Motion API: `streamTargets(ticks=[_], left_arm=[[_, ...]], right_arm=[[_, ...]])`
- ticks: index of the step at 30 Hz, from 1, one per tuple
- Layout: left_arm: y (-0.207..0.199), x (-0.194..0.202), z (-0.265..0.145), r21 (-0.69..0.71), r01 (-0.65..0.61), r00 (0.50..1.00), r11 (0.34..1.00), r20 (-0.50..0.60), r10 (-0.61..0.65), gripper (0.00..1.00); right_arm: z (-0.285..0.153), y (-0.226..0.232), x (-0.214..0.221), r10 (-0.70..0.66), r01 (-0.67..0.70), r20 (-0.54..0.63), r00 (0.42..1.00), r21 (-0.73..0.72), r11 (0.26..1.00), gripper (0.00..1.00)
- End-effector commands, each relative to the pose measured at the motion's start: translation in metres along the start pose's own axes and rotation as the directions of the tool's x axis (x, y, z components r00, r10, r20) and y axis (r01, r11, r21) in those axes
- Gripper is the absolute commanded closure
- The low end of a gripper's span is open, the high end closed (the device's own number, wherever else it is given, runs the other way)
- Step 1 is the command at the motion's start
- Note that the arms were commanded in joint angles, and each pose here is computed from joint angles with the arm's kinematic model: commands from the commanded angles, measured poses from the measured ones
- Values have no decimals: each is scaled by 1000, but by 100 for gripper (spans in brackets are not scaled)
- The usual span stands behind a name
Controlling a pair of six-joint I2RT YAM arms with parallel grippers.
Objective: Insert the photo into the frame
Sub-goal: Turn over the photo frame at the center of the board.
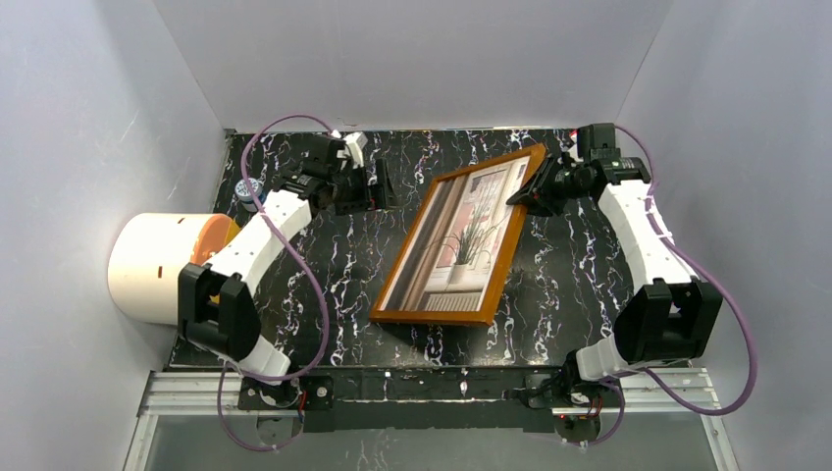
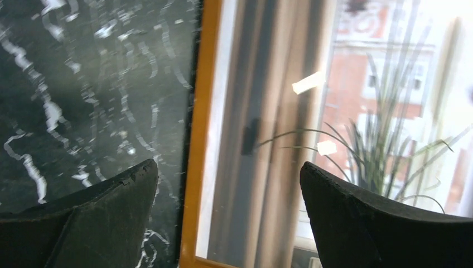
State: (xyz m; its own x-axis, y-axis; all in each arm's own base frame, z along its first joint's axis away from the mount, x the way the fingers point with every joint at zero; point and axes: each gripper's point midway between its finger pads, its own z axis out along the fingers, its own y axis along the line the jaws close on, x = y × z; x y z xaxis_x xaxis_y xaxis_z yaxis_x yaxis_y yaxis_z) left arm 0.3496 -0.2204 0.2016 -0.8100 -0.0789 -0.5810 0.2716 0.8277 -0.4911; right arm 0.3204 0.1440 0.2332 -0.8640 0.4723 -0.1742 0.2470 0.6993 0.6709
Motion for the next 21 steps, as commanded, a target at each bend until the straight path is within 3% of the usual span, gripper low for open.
streamTargets(ticks=[1, 6, 10, 18, 21], left_arm=[[43, 12, 3, -80, 96, 993, 992, -57, -101, 3], [91, 17, 21, -164, 138, 982, 977, -103, -156, 3], [107, 19, 37, -179, 147, 974, 973, -145, -174, 3], [144, 35, 50, -285, 191, 952, 939, -177, -248, 3], [147, 48, 59, -265, 226, 935, 937, -210, -285, 3]], right_arm=[[18, 19, -7, -236, 234, 19, 971, -241, 942, 66], [54, 8, -13, -315, 301, 19, 949, -357, 884, 65], [78, 3, -21, -353, 317, -13, 936, -408, 856, 64], [116, -10, -38, -349, 297, -59, 935, -405, 865, 57], [131, -20, -38, -336, 274, -88, 938, -406, 872, 54]])
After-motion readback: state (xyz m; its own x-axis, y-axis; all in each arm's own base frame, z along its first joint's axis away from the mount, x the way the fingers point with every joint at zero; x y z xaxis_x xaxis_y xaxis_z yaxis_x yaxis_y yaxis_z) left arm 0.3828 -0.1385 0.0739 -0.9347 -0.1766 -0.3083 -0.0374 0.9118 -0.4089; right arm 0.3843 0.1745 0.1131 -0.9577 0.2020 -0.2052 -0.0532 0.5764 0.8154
